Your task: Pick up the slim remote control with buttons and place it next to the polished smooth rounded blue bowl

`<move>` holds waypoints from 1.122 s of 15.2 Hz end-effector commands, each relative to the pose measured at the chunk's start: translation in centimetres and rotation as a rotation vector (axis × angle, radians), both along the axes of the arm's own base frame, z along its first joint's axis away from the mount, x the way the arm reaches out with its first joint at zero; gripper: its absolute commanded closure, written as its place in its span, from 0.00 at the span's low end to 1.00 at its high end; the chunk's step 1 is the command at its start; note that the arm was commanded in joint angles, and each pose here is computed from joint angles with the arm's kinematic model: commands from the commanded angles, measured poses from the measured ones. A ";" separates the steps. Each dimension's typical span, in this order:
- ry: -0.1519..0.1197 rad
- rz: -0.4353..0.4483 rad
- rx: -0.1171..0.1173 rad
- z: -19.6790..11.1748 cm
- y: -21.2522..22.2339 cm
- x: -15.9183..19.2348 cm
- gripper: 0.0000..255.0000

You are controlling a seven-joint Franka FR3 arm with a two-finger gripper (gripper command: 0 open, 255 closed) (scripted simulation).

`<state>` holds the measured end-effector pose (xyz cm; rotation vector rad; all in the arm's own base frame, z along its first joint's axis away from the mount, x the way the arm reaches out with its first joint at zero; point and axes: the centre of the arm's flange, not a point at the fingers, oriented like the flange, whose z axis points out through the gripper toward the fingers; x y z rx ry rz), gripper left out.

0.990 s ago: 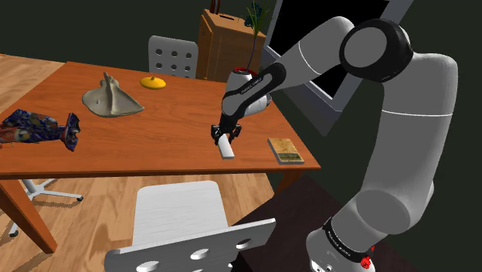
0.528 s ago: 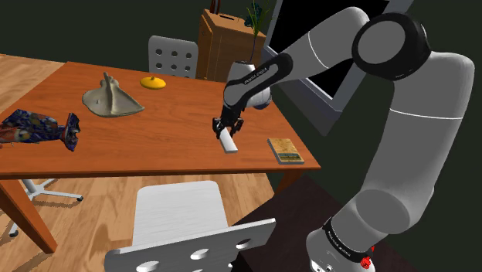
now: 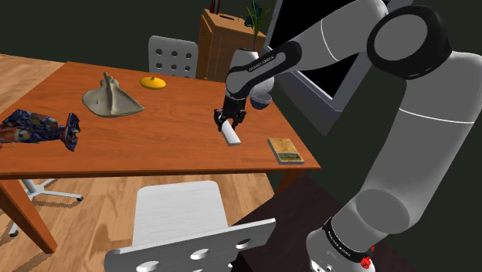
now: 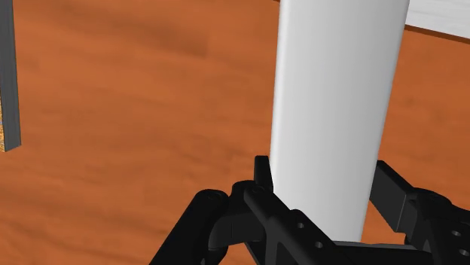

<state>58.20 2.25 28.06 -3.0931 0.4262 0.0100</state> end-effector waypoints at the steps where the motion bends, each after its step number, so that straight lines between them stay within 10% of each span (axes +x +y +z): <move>1: 0.000 0.000 0.000 1.1 0.0 -0.1 1.00; 6: 0.000 0.000 0.000 3.5 0.0 -0.1 1.00; 17: 0.000 0.000 0.000 3.5 -14.1 3.2 1.00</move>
